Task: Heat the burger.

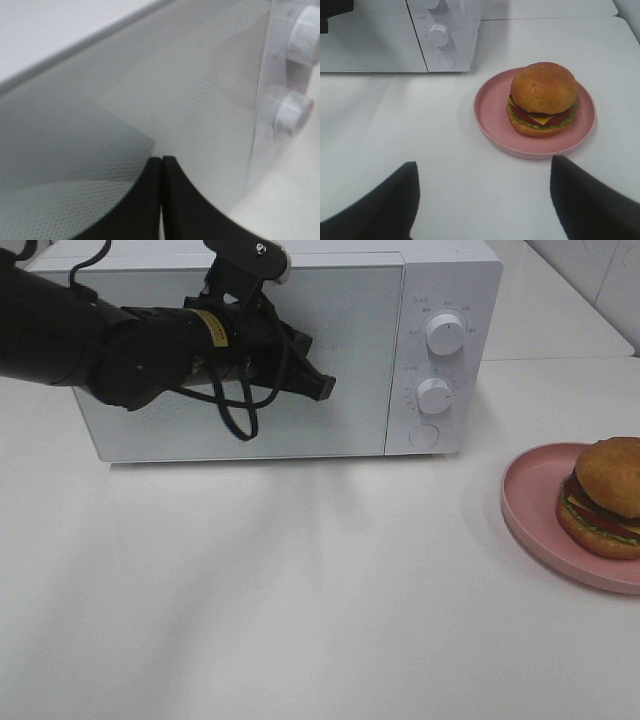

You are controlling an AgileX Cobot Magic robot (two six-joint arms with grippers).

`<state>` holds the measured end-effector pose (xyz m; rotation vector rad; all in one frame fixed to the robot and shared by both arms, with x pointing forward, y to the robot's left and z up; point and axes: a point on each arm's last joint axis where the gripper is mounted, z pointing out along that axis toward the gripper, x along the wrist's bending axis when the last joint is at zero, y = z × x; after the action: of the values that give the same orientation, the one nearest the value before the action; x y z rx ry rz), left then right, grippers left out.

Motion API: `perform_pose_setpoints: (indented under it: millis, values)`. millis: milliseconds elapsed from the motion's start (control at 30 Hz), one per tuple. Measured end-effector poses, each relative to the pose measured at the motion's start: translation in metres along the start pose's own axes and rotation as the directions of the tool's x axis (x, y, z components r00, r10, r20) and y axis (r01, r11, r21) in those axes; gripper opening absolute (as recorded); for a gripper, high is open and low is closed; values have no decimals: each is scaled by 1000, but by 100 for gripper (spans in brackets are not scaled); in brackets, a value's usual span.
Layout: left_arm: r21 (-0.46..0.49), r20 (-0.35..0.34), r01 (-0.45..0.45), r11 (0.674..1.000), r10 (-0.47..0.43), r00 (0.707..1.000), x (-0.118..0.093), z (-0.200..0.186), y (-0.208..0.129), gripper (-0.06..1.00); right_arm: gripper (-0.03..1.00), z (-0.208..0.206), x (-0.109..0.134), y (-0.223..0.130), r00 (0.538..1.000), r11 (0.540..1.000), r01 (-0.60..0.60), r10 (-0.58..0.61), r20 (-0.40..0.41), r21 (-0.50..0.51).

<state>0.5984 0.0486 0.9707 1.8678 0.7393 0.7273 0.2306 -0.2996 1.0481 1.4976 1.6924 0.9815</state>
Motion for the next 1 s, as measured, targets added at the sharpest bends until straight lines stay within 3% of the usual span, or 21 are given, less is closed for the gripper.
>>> perform_pose_setpoints:
  millis: [233,400,600,700,733,800,867,900,933,1000]
  values:
    - [83,38,9,997,-13,999,-17,21,11,0,69,0,0,0,1000,1000,0,0,0,0]
    - [122,48,38,992,-45,998,-24,21,18,0,69,0,0,0,1000,1000,0,0,0,0]
    - [188,67,10,982,-23,997,-28,13,25,0,69,0,0,0,1000,1000,0,0,0,0]
    - [265,85,-8,964,-15,996,-31,1,30,0,69,0,0,0,1000,1000,0,0,0,0]
    - [327,93,-16,945,-15,996,-32,-8,32,0,69,0,0,0,1000,1000,0,0,0,0]
    - [350,98,-20,936,-15,995,-33,-12,34,0,69,0,0,0,1000,1000,0,0,0,0]
    - [460,107,-33,887,-19,994,-30,-34,40,0,69,0,0,0,1000,1000,0,0,0,0]
    - [460,107,-33,887,-19,994,-30,-34,40,0,69,0,0,0,1000,1000,0,0,0,0]
    - [512,111,-38,858,-22,994,-29,-47,43,0,69,0,0,0,1000,1000,0,0,0,0]
    - [535,113,-43,844,-21,993,-28,-53,45,0,69,0,0,0,1000,1000,0,0,0,0]
